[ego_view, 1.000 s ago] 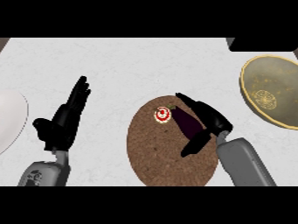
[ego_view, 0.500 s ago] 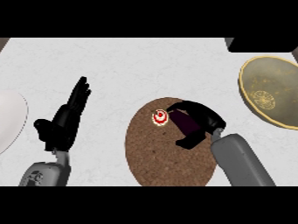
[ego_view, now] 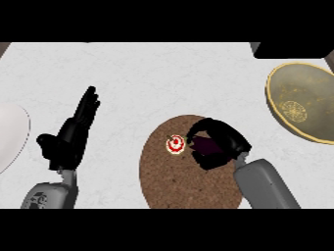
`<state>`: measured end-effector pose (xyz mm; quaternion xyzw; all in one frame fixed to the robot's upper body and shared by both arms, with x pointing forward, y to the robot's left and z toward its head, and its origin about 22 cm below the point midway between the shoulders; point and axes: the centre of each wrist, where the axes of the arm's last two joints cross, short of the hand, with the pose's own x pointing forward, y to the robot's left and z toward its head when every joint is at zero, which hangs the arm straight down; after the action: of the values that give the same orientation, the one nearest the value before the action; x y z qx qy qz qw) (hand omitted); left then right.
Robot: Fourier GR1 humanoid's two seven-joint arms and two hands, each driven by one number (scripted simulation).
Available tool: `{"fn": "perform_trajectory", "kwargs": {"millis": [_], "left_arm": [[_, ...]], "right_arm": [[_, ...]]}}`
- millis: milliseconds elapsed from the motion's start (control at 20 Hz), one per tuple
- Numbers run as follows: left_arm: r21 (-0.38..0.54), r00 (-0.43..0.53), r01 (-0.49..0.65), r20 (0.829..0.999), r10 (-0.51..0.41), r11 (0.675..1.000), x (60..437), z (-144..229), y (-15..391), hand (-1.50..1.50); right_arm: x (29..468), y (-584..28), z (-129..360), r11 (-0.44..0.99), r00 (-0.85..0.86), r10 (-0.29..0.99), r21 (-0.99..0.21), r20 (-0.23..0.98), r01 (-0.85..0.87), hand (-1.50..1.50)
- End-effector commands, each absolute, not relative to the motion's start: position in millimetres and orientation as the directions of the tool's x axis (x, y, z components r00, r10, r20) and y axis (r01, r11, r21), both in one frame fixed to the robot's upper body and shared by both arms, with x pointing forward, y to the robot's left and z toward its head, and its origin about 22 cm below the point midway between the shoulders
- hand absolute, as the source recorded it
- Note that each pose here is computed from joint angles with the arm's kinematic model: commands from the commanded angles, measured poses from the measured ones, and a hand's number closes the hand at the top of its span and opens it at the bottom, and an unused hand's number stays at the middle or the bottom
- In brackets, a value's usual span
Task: Pick the eggplant from the placemat and place it in the bowl
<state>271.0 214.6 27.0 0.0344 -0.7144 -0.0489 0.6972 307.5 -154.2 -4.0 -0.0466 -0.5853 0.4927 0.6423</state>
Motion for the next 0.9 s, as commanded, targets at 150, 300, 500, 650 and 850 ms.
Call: {"fn": "perform_trajectory", "kwargs": {"millis": [150,300,500,650,850], "left_arm": [[0.097,-0.018,0.011,0.995,-0.096,0.995,268,27,220,0.00],[0.117,-0.014,0.006,0.993,-0.117,0.993,262,30,214,0.00],[0.105,-0.027,0.015,0.994,-0.105,0.994,275,32,212,0.00],[0.117,-0.027,-0.005,0.993,-0.117,0.993,276,25,223,0.00],[0.107,-0.026,0.024,0.994,-0.106,0.994,273,34,211,0.00]], "right_arm": [[268,-173,10,0.809,0.016,0.548,-0.525,0.836,-0.264,1.50],[239,-170,33,0.847,-0.067,0.490,-0.493,0.869,-0.196,1.50],[222,-148,69,0.894,-0.248,0.397,-0.433,0.884,-0.112,1.50],[206,-152,96,0.870,-0.343,0.464,-0.493,0.817,0.003,1.50],[180,-155,141,0.842,-0.379,0.532,-0.522,0.757,0.138,1.50]]}}
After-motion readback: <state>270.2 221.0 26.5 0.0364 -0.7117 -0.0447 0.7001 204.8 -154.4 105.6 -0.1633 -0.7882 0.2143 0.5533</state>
